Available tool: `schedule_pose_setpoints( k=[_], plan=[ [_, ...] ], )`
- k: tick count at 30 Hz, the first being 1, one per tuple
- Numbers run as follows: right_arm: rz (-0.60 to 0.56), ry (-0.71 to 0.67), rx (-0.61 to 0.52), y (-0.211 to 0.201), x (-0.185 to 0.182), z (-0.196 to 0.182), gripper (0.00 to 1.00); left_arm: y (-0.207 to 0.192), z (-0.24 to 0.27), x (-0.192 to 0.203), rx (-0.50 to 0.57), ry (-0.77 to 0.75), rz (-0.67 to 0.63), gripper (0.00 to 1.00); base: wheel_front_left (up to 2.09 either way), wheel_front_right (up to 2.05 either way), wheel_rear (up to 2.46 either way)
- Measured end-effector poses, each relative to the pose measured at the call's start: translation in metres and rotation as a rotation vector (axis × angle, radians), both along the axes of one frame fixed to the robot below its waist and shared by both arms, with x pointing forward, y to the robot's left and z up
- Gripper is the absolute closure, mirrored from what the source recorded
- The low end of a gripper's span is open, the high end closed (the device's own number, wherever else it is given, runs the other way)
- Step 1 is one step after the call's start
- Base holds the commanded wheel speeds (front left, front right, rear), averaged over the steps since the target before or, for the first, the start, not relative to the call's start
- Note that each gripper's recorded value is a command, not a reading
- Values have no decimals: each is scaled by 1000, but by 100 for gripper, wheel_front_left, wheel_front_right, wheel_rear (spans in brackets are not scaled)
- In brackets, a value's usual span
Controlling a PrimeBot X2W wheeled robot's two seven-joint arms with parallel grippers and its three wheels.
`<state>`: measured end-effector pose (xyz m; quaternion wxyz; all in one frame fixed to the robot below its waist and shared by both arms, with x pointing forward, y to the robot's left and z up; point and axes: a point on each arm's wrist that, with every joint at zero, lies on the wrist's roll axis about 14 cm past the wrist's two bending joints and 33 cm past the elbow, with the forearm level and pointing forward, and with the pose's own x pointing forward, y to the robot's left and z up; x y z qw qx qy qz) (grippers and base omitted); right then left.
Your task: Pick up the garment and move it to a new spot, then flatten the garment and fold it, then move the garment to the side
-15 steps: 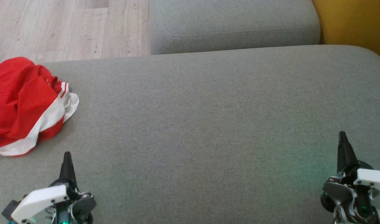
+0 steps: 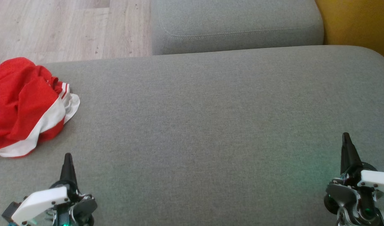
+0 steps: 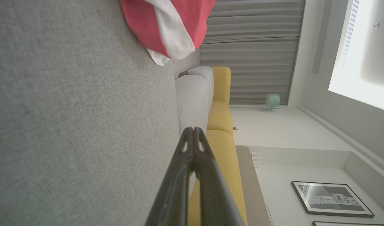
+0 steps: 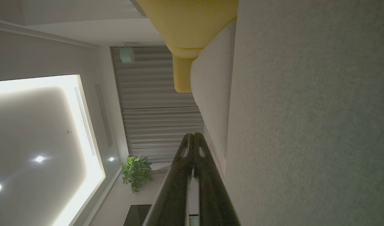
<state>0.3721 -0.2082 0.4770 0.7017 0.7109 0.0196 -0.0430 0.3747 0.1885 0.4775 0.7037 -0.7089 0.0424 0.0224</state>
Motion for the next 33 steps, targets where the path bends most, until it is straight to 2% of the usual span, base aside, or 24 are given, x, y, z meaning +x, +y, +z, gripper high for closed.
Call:
schedule_pose_setpoints(
  k=[20, 21, 27, 33],
  plan=[
    [0, 0, 0, 0, 0, 0, 100, 0, 0, 0, 0, 0, 0, 100, 0, 0, 0],
    [0, 3, 0, 0, 0, -1, 0, 0, -1, 0, -1, 4, -1, 0, 0, 0, 0],
    [-7, 135, 17, 1, -25, -44, 0, -2, -44, -25, -9, 138, -1, 0, 0, 0, 0],
    [-6, 134, 11, 3, -26, -43, 0, -3, -43, -27, -6, 133, 3, 0, 0, 0, 0]
  ],
)
